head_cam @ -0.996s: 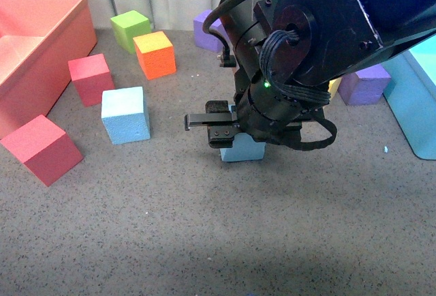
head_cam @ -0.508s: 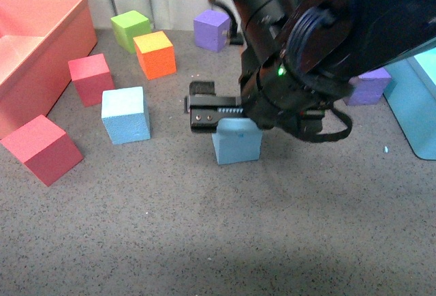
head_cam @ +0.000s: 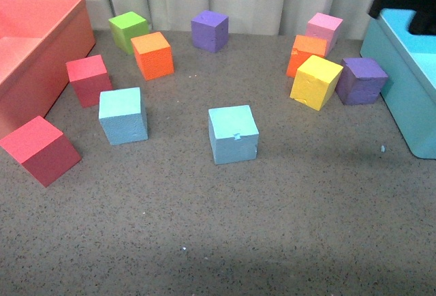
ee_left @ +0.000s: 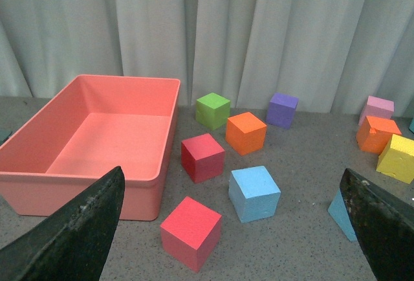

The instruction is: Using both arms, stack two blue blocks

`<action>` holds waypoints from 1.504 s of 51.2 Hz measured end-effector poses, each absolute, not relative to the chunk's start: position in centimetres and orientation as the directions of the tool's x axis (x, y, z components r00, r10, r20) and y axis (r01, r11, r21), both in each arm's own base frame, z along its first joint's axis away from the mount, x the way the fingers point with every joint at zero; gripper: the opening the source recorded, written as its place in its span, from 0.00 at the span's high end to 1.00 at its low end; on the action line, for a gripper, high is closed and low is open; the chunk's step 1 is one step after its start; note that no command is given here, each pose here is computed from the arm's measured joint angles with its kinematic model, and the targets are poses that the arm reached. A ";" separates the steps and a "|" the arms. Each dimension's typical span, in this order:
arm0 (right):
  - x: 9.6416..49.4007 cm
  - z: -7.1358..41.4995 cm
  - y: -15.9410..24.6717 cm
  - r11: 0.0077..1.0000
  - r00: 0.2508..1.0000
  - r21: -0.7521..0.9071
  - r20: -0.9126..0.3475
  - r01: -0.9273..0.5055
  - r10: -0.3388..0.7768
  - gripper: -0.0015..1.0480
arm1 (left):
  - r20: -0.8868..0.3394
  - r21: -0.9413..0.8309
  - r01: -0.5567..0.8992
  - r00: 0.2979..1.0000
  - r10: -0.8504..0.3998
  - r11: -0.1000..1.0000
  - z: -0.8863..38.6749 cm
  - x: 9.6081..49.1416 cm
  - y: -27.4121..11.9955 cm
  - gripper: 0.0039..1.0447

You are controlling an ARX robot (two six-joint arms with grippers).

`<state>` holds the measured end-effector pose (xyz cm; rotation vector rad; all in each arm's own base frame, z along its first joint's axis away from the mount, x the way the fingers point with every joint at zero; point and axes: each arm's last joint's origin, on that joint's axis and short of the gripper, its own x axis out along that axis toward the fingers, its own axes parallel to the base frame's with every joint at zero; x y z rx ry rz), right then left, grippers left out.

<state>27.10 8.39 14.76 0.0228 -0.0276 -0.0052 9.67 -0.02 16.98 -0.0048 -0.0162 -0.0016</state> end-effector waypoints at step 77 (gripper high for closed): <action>12.4 16.7 0.0 1.000 1.000 0.000 0.003 -0.001 0.001 0.99 | 0.017 -0.005 0.001 1.000 -0.001 1.000 17.0 9.7 0.0 0.06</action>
